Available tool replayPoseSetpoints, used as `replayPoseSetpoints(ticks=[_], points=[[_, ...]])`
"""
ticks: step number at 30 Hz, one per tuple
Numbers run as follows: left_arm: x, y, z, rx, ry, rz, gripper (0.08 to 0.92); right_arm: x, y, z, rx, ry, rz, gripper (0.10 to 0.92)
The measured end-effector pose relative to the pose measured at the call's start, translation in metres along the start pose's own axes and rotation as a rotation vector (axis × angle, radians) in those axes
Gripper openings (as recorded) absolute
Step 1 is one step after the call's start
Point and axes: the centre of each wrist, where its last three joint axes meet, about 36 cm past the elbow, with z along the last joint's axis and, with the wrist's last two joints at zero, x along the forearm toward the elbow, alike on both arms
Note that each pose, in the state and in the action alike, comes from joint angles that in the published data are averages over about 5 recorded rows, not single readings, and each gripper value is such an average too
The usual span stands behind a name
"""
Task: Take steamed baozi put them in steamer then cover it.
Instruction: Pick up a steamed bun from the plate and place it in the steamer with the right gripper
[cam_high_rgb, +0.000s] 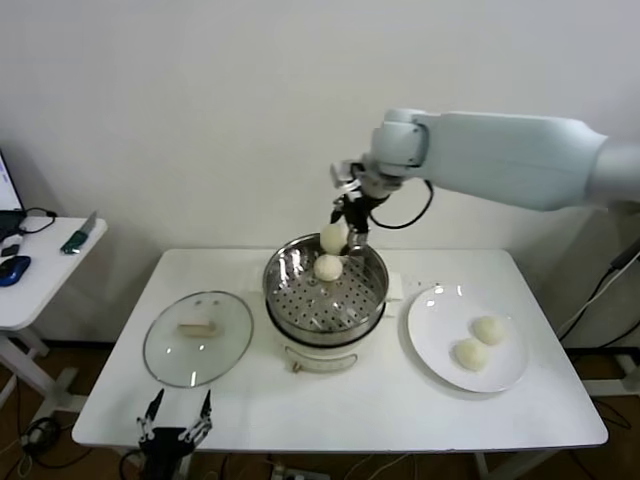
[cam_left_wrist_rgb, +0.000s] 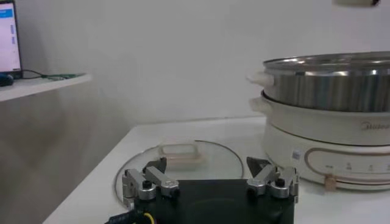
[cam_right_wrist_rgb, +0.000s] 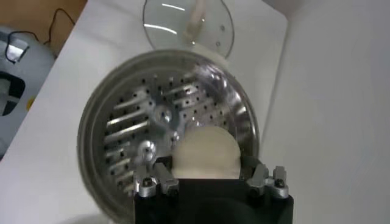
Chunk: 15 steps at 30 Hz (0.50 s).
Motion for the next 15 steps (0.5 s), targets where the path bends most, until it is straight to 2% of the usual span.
replayPoseSetpoints(ticks=[15], points=[[0.003, 0.000, 0.001, -0.002, 0.008, -0.001, 0.823, -0.098, 0.002, -0.046, 0.043, 0.024, -0.045, 0.719]])
